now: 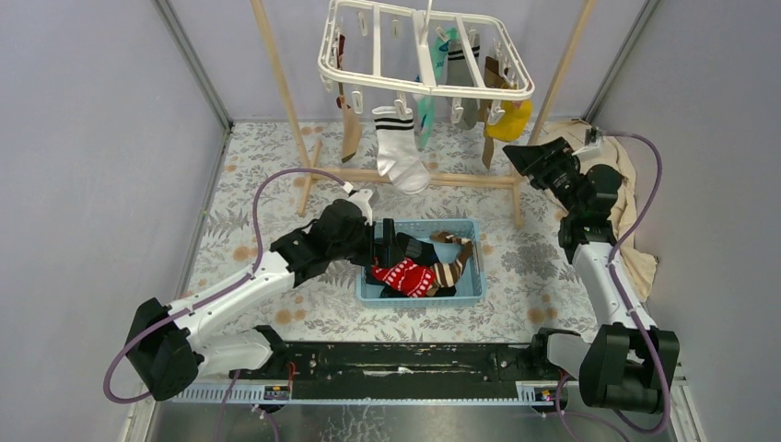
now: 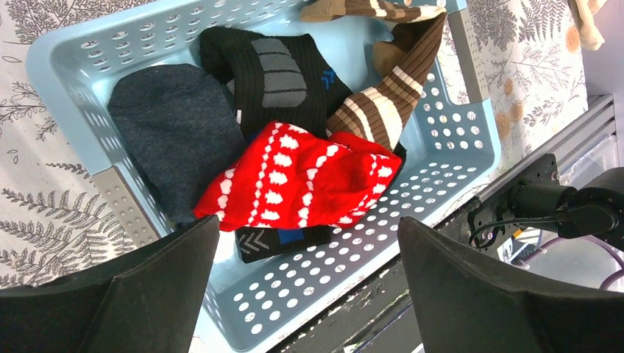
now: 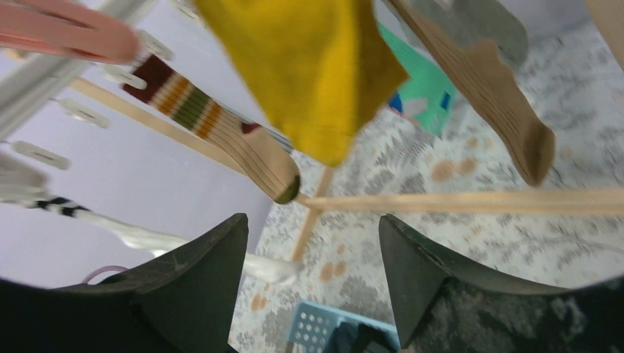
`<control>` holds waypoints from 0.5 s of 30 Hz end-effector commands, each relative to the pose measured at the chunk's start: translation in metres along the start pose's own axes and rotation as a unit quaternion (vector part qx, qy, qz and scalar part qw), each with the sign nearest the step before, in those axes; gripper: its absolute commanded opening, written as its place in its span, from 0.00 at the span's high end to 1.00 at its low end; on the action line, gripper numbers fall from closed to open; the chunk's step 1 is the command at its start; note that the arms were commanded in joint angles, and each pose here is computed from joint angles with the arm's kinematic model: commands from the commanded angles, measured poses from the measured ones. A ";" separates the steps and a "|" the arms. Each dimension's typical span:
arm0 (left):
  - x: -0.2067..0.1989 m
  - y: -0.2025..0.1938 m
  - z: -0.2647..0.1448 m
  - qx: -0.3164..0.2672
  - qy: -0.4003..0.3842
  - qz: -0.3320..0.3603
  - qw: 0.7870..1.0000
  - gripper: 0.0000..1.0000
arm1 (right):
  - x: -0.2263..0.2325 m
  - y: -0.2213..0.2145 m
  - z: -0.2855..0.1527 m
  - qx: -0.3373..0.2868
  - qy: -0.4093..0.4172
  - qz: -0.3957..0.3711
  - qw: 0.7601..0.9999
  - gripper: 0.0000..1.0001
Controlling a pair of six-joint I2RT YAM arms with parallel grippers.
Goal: Remove the socks clipped to the hanger
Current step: Adjust the hanger on the clothesline.
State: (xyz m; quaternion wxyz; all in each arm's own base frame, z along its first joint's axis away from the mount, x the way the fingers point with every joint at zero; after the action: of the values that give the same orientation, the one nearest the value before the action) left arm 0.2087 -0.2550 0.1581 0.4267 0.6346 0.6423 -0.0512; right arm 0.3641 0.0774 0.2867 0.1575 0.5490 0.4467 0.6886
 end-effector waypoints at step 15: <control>-0.005 0.006 -0.016 -0.034 -0.032 0.010 0.999 0.01 | -0.008 0.104 0.047 -0.103 0.005 -0.049 0.993 0.22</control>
State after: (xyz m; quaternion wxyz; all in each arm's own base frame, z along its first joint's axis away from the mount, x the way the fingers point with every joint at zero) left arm 0.2023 -0.2499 0.1732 0.4543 0.6321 0.6257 -0.0511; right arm 0.4278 0.0533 0.3267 0.1903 0.5372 0.4130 0.7104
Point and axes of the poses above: each gripper's point midway between its finger pads, its own z axis out along the fingers, its own x axis along the line the jaws close on, y = z × x, the point moved 1 cm from there along -z, back along the fingers, and after that the axes turned 14 degrees about -z, right-handed, at the moved point
